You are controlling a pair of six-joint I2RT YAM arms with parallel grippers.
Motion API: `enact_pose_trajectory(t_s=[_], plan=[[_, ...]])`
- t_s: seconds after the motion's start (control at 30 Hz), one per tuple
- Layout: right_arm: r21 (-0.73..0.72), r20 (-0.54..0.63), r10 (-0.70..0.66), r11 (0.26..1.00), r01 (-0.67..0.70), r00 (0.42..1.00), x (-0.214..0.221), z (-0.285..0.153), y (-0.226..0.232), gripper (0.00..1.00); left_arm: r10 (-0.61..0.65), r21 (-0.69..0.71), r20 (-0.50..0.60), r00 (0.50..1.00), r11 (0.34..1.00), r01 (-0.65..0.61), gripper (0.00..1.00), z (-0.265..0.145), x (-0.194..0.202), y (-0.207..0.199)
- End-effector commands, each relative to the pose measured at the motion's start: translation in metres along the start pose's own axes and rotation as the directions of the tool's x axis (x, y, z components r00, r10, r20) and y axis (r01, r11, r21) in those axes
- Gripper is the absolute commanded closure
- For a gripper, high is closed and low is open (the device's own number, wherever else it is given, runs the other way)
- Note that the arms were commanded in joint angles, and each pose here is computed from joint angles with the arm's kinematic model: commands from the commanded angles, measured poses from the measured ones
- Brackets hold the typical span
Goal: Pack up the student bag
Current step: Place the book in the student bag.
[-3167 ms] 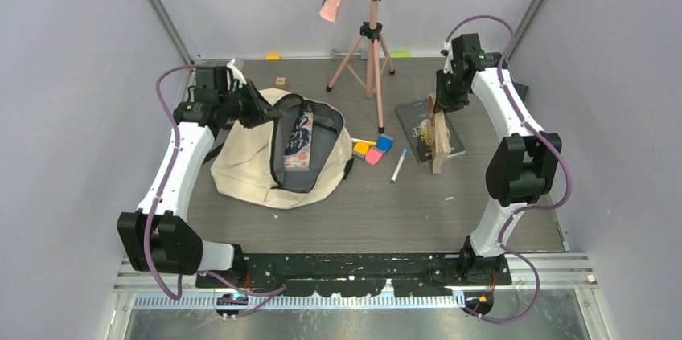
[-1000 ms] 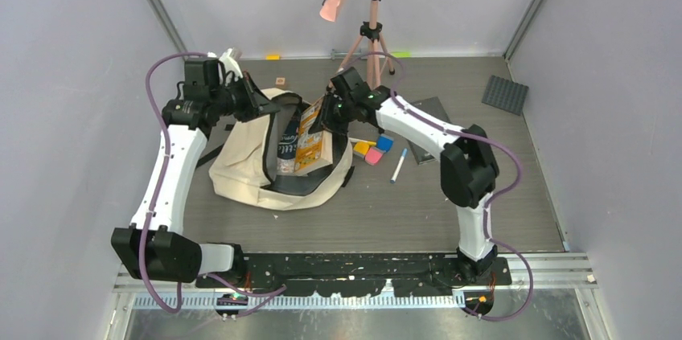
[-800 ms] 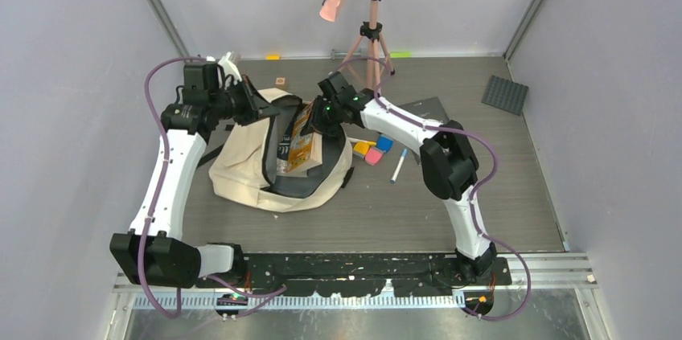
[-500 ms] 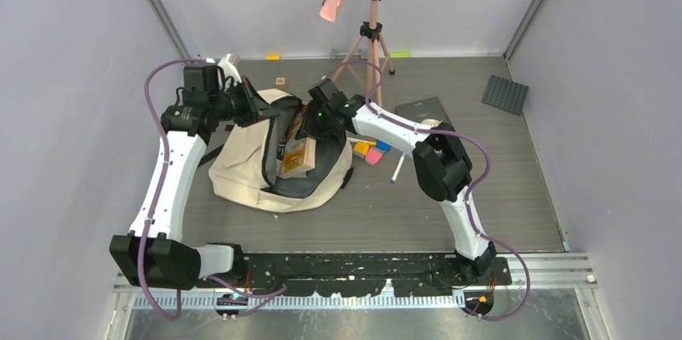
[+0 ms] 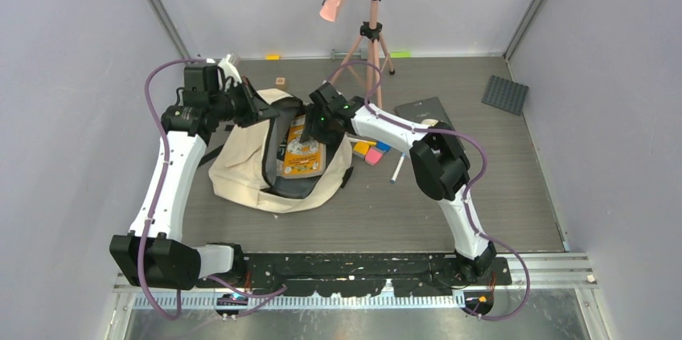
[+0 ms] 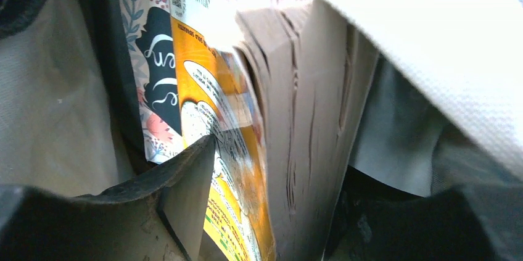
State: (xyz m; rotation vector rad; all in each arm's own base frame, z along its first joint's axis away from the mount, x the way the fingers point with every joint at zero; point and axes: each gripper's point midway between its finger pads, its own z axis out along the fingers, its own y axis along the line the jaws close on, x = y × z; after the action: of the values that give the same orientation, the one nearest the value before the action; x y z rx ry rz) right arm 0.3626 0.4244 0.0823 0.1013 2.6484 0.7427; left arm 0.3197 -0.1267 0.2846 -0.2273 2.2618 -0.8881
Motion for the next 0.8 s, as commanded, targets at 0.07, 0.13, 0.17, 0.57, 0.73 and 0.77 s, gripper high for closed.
enact_pose_trajectory(t_s=[0.07, 0.13, 0.17, 0.57, 0.73, 0.77], plan=[[0.109, -0.058, -0.039, 0.993, 0.045, 0.998, 0.017, 0.005, -0.028, 0.41, 0.040, 0.057, 0.052, 0.998, 0.997, -0.043, 1.00, -0.016, -0.007, -0.017], [0.064, -0.079, -0.015, 0.998, 0.020, 0.997, 0.022, 0.011, -0.021, 0.43, 0.040, 0.059, 0.051, 0.998, 0.997, -0.042, 1.00, -0.015, -0.006, -0.017], [0.043, -0.083, -0.007, 0.999, 0.011, 0.997, 0.024, 0.014, -0.016, 0.45, 0.040, 0.061, 0.051, 0.998, 0.997, -0.043, 1.00, -0.015, -0.006, -0.017], [-0.025, -0.036, -0.047, 0.999, 0.046, 0.998, 0.020, 0.048, 0.034, 0.43, 0.028, 0.077, 0.049, 0.998, 0.997, -0.032, 1.00, -0.013, -0.007, -0.019], [0.091, 0.009, -0.116, 0.989, 0.114, 0.993, 0.016, 0.030, 0.003, 0.28, 0.036, 0.069, 0.054, 0.998, 0.997, -0.040, 1.00, -0.014, -0.007, -0.018], [0.085, 0.038, -0.130, 0.988, 0.127, 0.991, 0.009, 0.019, 0.007, 0.27, 0.038, 0.069, 0.054, 0.998, 0.997, -0.041, 1.00, -0.014, -0.008, -0.018]])
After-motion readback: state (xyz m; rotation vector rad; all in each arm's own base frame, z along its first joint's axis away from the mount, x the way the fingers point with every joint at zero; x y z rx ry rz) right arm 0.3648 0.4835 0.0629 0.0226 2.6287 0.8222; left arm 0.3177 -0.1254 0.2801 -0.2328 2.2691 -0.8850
